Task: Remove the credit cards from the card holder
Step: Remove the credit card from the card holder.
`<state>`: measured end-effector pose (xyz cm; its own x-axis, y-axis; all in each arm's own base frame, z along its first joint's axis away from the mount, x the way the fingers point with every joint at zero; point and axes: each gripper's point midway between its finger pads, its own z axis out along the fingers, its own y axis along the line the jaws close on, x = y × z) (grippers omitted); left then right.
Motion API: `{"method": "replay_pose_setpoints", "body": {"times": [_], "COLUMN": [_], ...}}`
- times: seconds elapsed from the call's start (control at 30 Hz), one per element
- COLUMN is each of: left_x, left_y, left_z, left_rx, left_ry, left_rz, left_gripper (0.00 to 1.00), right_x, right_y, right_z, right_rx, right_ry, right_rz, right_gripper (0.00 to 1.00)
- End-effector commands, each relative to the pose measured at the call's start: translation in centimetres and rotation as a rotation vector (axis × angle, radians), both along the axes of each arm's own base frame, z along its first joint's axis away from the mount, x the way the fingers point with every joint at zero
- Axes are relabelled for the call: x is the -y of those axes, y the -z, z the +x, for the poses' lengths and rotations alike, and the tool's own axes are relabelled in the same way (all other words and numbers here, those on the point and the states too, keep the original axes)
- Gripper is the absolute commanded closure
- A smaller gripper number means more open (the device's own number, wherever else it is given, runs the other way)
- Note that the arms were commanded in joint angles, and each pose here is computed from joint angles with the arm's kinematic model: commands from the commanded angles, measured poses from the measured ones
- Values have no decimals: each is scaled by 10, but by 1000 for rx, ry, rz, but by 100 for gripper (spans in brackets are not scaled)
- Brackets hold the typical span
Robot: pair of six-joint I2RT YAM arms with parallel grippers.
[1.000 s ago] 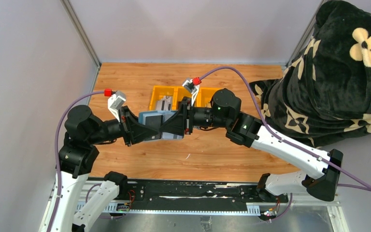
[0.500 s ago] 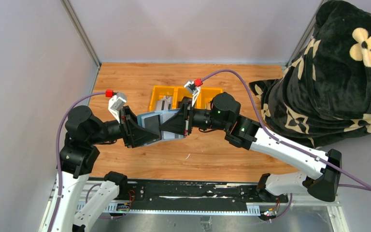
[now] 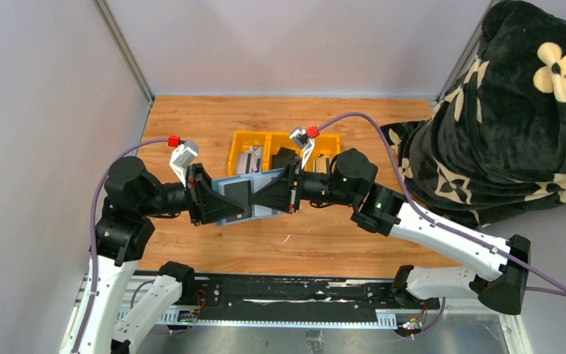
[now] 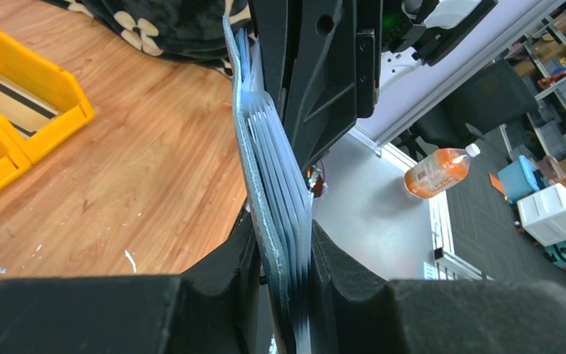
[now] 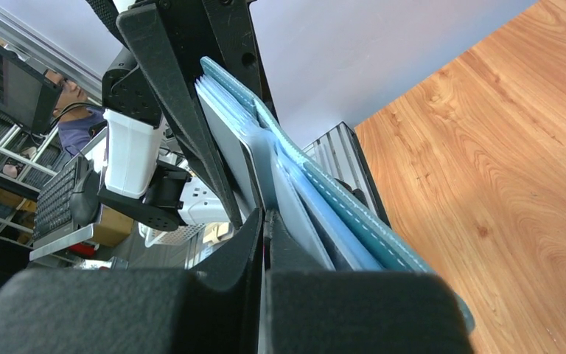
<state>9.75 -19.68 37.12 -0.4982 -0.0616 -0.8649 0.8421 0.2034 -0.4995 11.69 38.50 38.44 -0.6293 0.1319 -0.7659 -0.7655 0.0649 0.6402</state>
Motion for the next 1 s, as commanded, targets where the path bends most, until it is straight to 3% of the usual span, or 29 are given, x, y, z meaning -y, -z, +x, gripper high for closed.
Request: {"method": "replay_pose_setpoints", "body": {"times": [0.0,0.07,0.1,0.17,0.37,0.5,0.57,0.63,0.7,0.97], "left_x": [-1,0,-1,-1,-2,-2,-2,-2,-2,-1], "left_y": [-27,-28,-29,-29,-29,-28,-29,-32,-33,-37], "left_z": [-47,-42,-41,-38,-38,-36,-38,-43,-47,-51], "left_rx": [71,77,92,108,110,113,110,103,98,79], "left_ry": [203,169,154,135,123,104,116,145,163,195], "left_rz": [-44,-41,-39,-38,-42,-43,-47,-54,-56,-69], "left_gripper": [92,100,100,100,100,100,85,74,69,71], "right_x": [-2,-4,-6,-10,-22,-27,-23,-16,-9,3], "right_y": [21,17,15,12,6,16,23,27,29,31], "right_z": [27,22,20,18,16,26,34,40,43,41], "right_rx": [-8,-8,-9,-9,-19,-37,-33,-30,-33,-27], "right_ry": [121,90,76,64,18,57,107,149,162,165], "right_rz": [-36,-16,-8,0,42,-10,-42,-45,-36,-34], "right_gripper": [94,72,65,64,73,90,100,100,100,100]}}
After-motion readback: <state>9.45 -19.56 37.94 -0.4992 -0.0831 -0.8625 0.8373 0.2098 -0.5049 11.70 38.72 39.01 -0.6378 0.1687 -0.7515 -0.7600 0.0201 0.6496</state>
